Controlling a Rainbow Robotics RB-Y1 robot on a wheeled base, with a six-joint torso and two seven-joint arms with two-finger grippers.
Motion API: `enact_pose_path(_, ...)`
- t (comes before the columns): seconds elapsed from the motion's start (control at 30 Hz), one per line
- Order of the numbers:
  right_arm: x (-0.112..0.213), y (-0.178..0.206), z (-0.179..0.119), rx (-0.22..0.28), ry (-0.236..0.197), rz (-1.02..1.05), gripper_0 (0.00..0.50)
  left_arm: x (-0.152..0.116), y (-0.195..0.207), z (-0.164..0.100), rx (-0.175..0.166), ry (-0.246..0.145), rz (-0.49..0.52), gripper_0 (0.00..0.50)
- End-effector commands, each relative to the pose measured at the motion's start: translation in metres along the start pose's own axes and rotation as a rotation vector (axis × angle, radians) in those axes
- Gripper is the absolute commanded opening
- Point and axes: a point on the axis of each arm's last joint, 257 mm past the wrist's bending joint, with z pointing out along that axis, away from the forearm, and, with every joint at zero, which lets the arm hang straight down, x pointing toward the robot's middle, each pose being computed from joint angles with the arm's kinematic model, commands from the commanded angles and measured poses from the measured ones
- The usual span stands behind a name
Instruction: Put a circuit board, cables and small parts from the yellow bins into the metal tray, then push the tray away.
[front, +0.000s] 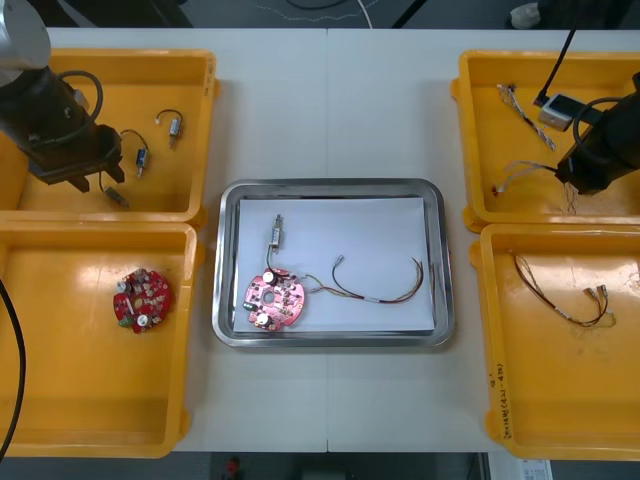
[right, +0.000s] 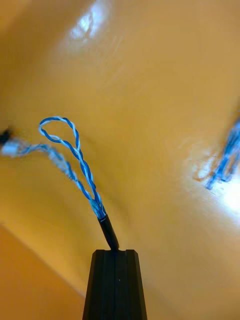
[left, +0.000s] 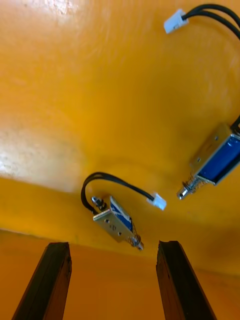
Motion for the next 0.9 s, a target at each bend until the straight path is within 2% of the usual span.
enact_pose_path(0.03,-0.009,-0.007,-0.032,0.051,0.011,-0.069,0.0,-0.025,-0.01,-0.016,-0.007,-0.071,0.035,0.5)
enact_pose_path(0.13,-0.011,-0.005,-0.057,0.075,0.048,-0.097,0.0,-0.023,-0.012,-0.008,-0.021,-0.07,0.049,0.5)
enact_pose_path(0.23,-0.012,0.007,-0.075,0.068,0.076,-0.089,0.0,-0.022,-0.012,-0.002,-0.021,-0.066,0.051,0.5)
enact_pose_path(0.37,-0.018,0.025,-0.098,0.057,0.091,-0.105,0.0,-0.019,-0.015,0.004,-0.015,-0.06,0.053,0.5)
enact_pose_path(0.47,-0.038,0.024,-0.117,0.118,0.044,-0.156,0.0,-0.017,-0.014,0.01,-0.018,-0.06,0.054,0.5)
enact_pose_path(0.53,-0.049,0.029,-0.124,0.136,0.017,-0.191,0.0,-0.016,-0.013,0.014,-0.021,-0.06,0.054,0.5)
enact_pose_path(0.7,-0.084,0.068,-0.129,0.114,-0.042,-0.351,0.0,-0.016,-0.011,0.022,-0.025,-0.063,0.058,0.5)
enact_pose_path(0.9,-0.113,0.116,-0.131,0.107,-0.075,-0.531,0.0,-0.011,-0.01,0.035,-0.011,-0.047,0.046,0.5)
